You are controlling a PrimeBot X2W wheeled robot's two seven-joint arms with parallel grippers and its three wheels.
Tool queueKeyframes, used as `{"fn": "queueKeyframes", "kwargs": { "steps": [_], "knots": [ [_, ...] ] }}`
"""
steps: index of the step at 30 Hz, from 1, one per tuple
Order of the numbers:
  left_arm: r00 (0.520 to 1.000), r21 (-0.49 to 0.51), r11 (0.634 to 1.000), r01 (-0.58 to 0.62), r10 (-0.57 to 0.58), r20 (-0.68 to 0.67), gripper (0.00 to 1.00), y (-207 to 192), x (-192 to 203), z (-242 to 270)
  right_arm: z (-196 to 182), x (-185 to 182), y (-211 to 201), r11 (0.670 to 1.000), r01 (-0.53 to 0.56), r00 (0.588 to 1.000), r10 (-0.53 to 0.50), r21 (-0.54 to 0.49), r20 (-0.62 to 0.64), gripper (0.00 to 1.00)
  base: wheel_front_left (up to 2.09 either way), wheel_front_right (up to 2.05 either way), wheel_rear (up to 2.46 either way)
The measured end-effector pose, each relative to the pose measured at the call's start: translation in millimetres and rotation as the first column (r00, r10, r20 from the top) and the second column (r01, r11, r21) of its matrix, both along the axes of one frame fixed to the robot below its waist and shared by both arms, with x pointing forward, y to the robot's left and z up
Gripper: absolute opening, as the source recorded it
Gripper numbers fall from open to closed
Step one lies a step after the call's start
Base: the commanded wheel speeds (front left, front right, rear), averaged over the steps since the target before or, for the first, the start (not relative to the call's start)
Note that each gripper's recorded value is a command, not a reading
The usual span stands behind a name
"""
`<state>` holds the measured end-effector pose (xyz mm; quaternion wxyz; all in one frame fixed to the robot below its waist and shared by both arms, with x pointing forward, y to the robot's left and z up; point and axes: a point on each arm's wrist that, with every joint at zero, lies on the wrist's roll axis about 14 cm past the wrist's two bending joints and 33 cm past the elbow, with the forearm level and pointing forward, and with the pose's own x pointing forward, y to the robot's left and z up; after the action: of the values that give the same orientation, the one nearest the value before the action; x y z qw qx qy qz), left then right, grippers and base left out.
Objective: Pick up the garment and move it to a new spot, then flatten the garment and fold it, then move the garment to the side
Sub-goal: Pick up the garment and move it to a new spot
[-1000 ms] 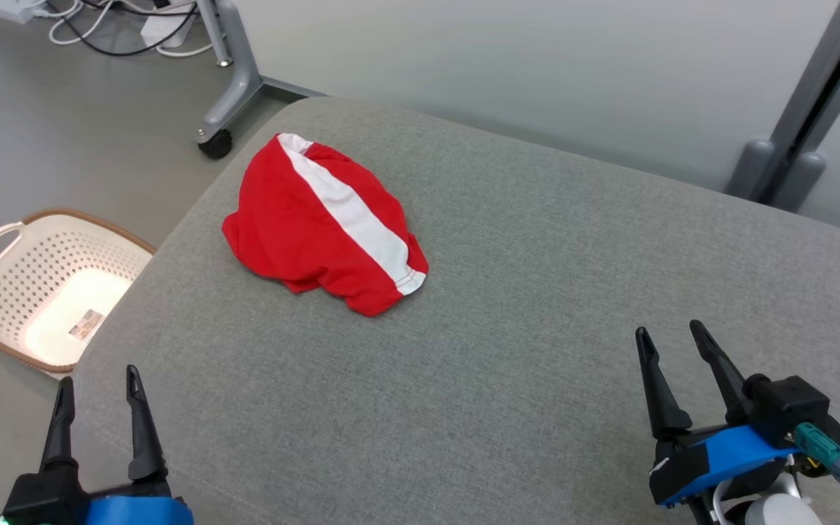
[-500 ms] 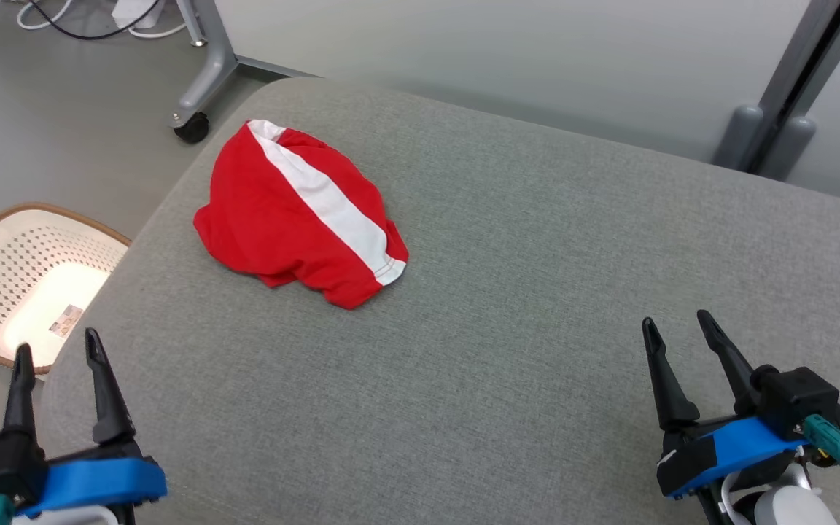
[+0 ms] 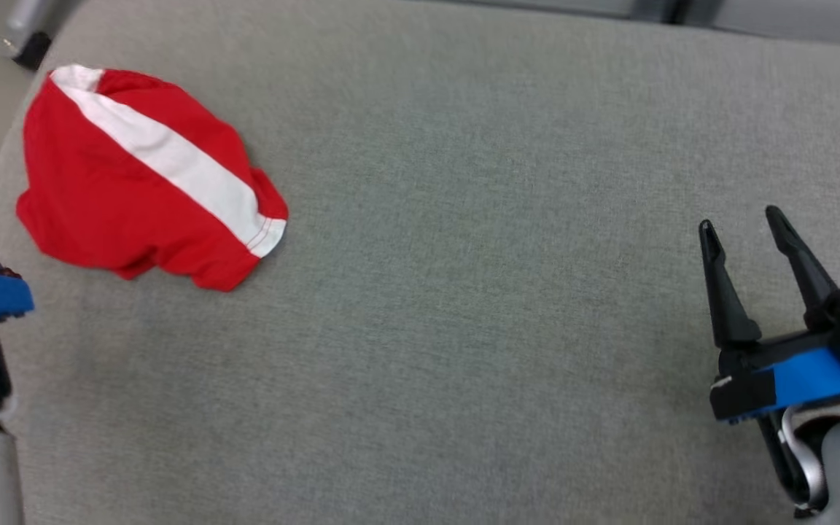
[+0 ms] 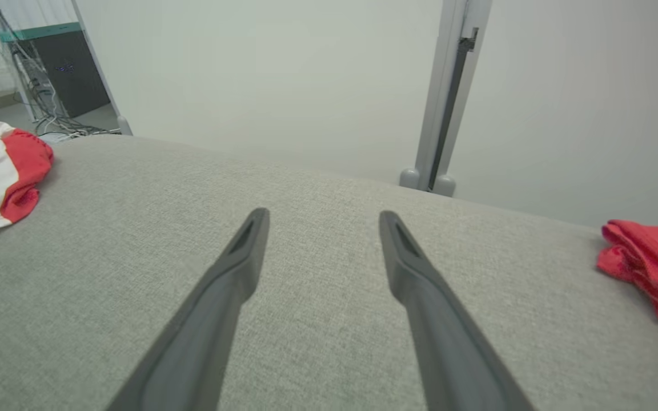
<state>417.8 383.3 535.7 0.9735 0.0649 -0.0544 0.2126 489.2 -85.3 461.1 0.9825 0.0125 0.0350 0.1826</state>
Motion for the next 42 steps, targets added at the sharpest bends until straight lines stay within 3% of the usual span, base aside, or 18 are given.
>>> {"fn": "queueKeyframes", "kwargs": {
  "steps": [7, 14, 19, 28, 34, 36, 37, 42],
  "knots": [
    [0.997, 0.006, 0.999, 0.049, -0.049, -0.065, 1.00, 7.0, 66.3, -24.9, -13.0, 14.0, -45.5, 0.993, 0.093, 0.996, -0.093, -0.074, 0.004, 1.00, 0.00, 0.00, 0.00],
    [0.982, -0.065, 0.997, 0.045, -0.056, -0.180, 1.00, 12.2, 105.9, -71.3, -16.3, 20.1, -72.0, 0.981, 0.146, 0.989, -0.145, -0.127, 0.018, 1.00, 0.00, 0.00, 0.00],
    [0.950, -0.155, 0.988, 0.011, -0.058, -0.308, 1.00, 10.2, 111.6, -117.8, -24.5, 19.9, -82.6, 0.975, 0.165, 0.986, -0.167, -0.151, -0.001, 1.00, 0.00, 0.00, 0.00],
    [0.828, -0.342, 0.934, -0.104, -0.109, -0.551, 1.00, -2.7, 89.8, -189.2, -28.6, 21.3, -84.8, 0.973, 0.167, 0.985, -0.170, -0.159, -0.007, 1.00, 0.00, 0.00, 0.00],
    [0.806, -0.377, 0.919, -0.115, -0.135, -0.577, 1.00, -6.4, 89.8, -193.3, -28.2, 20.5, -83.5, 0.974, 0.165, 0.986, -0.168, -0.156, -0.009, 1.00, 0.00, 0.00, 0.00],
    [0.802, -0.378, 0.919, -0.113, -0.140, -0.581, 0.27, -6.5, 89.8, -193.2, -27.5, 19.8, -83.8, 0.974, 0.167, 0.985, -0.170, -0.155, -0.008, 1.00, 0.00, 0.00, 0.00],
    [0.803, -0.380, 0.918, -0.112, -0.141, -0.579, 0.04, -6.8, 90.5, -192.3, -26.6, 19.5, -84.3, 0.973, 0.169, 0.985, -0.172, -0.154, -0.007, 1.00, 0.00, 0.00, 0.00],
    [0.824, -0.381, 0.921, -0.083, -0.151, -0.545, 0.00, -11.1, 96.8, -180.6, -20.3, 16.0, -84.5, 0.974, 0.181, 0.983, -0.182, -0.137, 0.004, 1.00, 0.00, 0.00, 0.00]
  ]
}}
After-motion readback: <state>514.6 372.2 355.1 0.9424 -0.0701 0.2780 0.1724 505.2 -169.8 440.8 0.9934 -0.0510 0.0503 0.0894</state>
